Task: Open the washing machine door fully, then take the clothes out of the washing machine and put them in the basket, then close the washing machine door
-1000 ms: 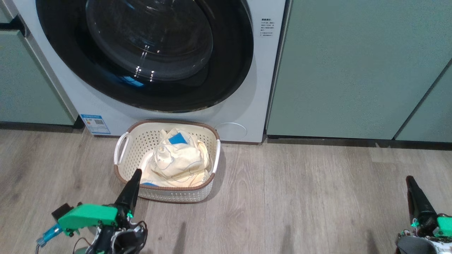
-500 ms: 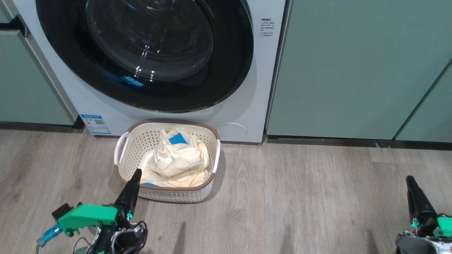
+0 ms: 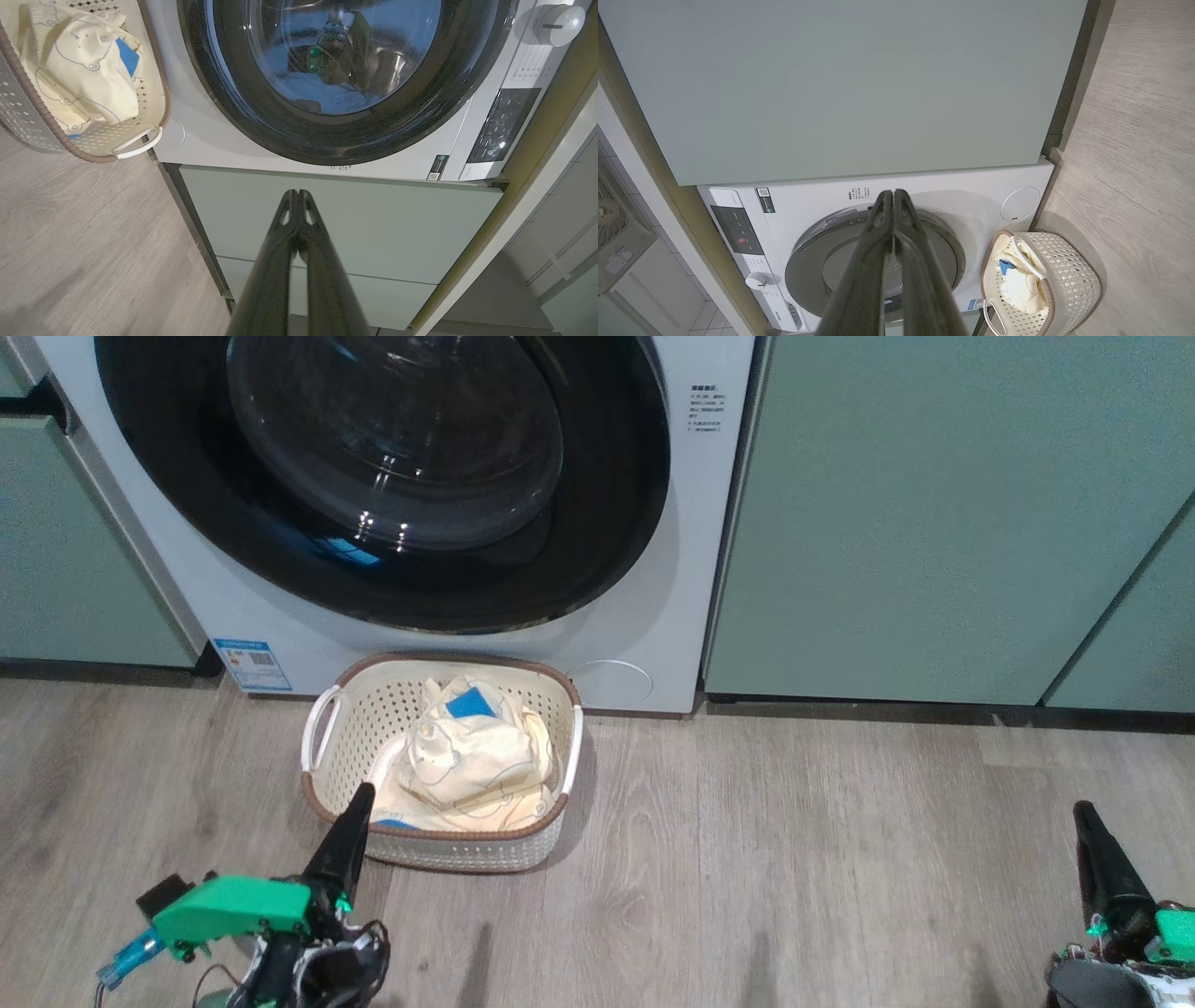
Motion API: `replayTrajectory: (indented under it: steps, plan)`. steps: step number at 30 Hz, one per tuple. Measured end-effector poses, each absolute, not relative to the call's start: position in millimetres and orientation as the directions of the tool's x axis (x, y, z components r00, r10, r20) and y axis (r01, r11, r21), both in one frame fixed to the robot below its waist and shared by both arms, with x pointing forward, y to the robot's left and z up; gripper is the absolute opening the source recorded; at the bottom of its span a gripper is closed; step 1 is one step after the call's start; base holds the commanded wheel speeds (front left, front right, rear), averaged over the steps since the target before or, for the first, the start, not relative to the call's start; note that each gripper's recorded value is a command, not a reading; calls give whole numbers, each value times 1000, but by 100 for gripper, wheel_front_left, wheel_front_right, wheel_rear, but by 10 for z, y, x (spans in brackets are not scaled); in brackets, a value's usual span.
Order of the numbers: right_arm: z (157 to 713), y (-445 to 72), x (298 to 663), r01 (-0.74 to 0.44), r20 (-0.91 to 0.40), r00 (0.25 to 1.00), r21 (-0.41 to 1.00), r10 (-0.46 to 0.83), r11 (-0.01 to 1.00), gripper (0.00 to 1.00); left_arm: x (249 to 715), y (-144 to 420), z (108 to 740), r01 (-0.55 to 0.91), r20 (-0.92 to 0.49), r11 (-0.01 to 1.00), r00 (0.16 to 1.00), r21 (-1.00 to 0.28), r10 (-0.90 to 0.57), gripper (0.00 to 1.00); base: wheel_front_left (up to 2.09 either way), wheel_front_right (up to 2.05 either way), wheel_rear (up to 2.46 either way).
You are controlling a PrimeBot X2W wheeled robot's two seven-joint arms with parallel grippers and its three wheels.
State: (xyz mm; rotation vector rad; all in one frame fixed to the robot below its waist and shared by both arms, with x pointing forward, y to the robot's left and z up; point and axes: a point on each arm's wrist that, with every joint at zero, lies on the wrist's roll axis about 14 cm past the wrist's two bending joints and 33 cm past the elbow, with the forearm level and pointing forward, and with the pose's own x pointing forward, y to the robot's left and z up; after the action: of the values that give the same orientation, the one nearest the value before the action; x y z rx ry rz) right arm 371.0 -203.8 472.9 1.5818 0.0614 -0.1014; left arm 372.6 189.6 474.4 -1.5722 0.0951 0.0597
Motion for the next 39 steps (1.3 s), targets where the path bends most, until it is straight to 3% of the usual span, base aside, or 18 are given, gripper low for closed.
replayTrajectory:
  steps: [39]
  plan:
    - [4729,-2038,3710,103,-104,994,995,-25,-14,0,3727,1896,4744,-98,-98,-2,995,-995,-22,0,0,0,0]
